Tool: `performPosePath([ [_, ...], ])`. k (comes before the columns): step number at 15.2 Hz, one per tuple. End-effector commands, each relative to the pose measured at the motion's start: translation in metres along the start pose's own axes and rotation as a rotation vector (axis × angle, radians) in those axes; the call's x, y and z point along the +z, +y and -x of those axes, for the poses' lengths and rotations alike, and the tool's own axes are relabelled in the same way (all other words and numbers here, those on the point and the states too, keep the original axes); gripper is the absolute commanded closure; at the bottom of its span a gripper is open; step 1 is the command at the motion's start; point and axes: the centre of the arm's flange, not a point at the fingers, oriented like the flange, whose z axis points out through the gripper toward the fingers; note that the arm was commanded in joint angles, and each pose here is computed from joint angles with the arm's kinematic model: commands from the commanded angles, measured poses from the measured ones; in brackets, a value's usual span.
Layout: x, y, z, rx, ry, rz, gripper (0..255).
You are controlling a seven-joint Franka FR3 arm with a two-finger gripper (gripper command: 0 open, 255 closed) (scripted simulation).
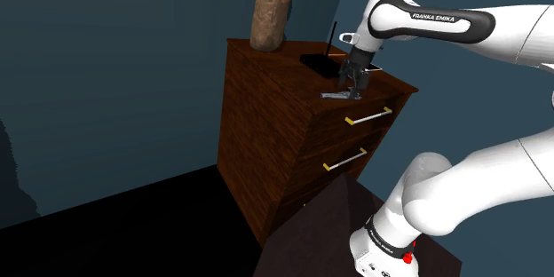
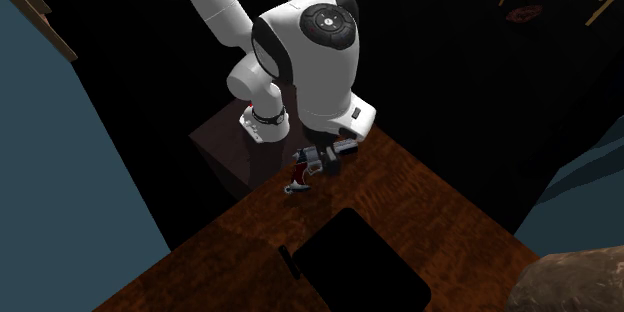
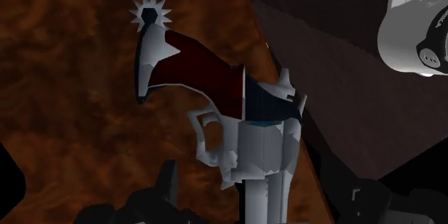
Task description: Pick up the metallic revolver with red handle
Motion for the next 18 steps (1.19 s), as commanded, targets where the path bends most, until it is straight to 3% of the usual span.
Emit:
performPosePath([
  [1, 0.009, 0.001, -0.001, -0.001, 0.000, 0.000, 0],
  [2, 0.009, 0.001, -0.001, -0.001, 0.000, 0.000, 0],
  [3, 0.009, 0.000, 0.000, -0.001, 0.000, 0.000, 255],
  [12, 0.009, 0.001, -0.001, -0.001, 0.000, 0.000, 255],
  [18, -0.023, 0.000, -0.001, -0.001, 0.000, 0.000, 255],
])
